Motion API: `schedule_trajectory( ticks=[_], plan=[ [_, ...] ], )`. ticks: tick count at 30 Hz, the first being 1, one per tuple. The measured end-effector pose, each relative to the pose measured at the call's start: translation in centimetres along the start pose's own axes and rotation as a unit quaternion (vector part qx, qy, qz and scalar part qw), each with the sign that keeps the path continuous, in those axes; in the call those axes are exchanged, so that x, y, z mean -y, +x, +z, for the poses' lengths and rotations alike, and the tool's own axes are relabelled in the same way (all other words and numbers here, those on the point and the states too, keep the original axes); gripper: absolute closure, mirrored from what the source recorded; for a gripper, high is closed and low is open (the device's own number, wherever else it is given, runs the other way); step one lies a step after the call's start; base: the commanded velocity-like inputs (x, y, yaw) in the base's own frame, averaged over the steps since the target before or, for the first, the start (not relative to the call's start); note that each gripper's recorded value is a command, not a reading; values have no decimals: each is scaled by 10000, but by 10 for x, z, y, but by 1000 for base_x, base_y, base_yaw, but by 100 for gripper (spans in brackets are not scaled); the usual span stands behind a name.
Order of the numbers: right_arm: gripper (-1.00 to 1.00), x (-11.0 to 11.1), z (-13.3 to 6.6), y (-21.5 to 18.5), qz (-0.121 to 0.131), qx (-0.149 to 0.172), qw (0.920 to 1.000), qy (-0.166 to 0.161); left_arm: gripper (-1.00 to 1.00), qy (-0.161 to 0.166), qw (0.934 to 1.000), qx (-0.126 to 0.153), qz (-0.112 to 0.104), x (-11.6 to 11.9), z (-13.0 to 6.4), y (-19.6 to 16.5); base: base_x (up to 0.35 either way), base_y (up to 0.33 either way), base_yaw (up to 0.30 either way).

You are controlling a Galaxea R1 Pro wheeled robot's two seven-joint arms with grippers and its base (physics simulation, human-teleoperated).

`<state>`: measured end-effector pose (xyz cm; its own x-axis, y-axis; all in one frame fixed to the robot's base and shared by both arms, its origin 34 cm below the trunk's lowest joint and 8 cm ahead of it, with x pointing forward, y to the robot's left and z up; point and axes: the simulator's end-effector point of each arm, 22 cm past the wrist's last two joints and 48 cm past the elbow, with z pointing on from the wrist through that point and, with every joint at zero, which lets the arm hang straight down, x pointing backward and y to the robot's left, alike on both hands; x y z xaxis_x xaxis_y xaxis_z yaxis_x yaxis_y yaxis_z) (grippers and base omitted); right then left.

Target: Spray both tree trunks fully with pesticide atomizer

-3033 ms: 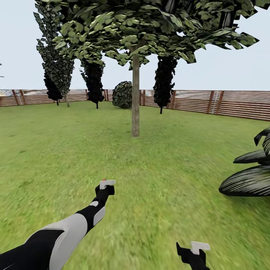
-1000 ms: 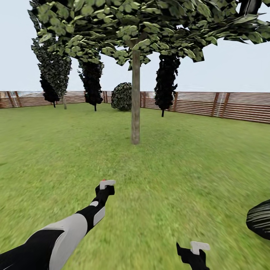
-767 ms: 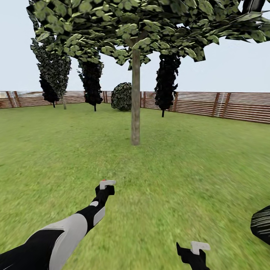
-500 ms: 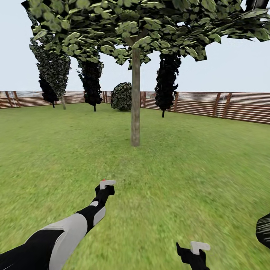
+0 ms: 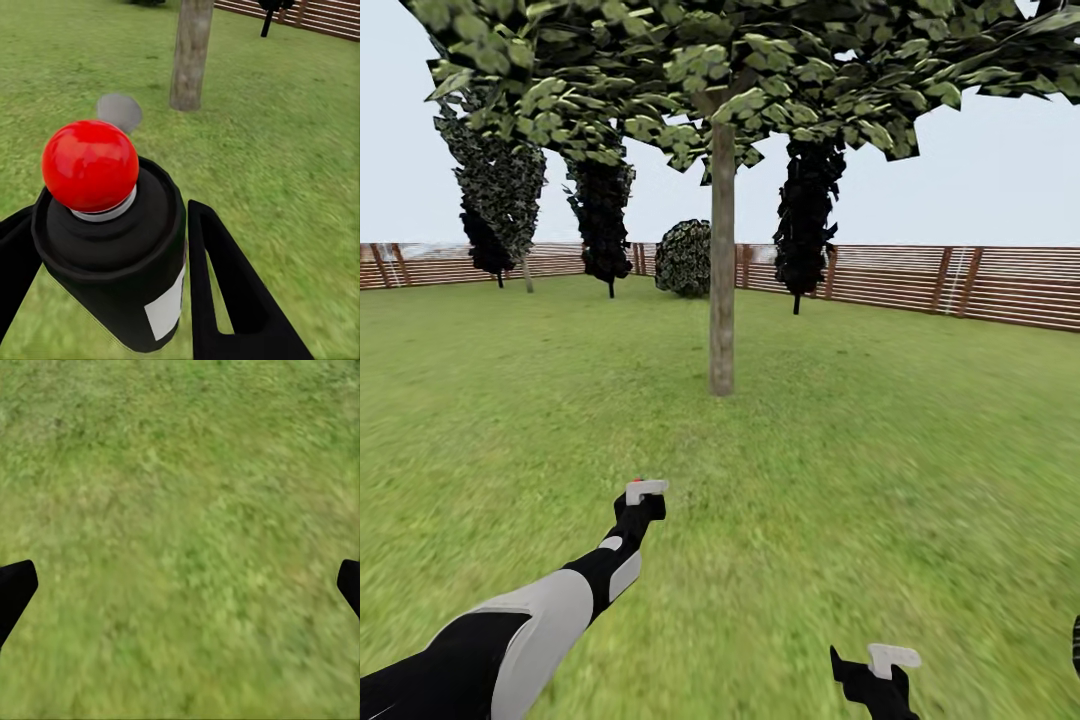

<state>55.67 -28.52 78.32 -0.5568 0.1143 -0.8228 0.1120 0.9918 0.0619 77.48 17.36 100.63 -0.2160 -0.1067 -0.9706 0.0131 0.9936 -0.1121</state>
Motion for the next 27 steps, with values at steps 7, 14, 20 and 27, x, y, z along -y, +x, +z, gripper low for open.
schedule_trajectory(
  ticks=[7,14,20,27],
  plan=[
    [-100,0,0,0,0,-3,10000,3,100,0,10000,-2,0,0,0,0,350,0,0],
    [-100,1,0,0,-4,-7,10000,3,100,0,10000,0,1,0,0,0,350,0,0],
    [-100,2,0,0,-7,-3,10000,13,100,0,10000,0,0,0,0,0,350,0,0],
    [-100,2,0,0,-12,-1,10000,17,100,0,10000,-1,0,0,0,0,350,0,0]
  ],
)
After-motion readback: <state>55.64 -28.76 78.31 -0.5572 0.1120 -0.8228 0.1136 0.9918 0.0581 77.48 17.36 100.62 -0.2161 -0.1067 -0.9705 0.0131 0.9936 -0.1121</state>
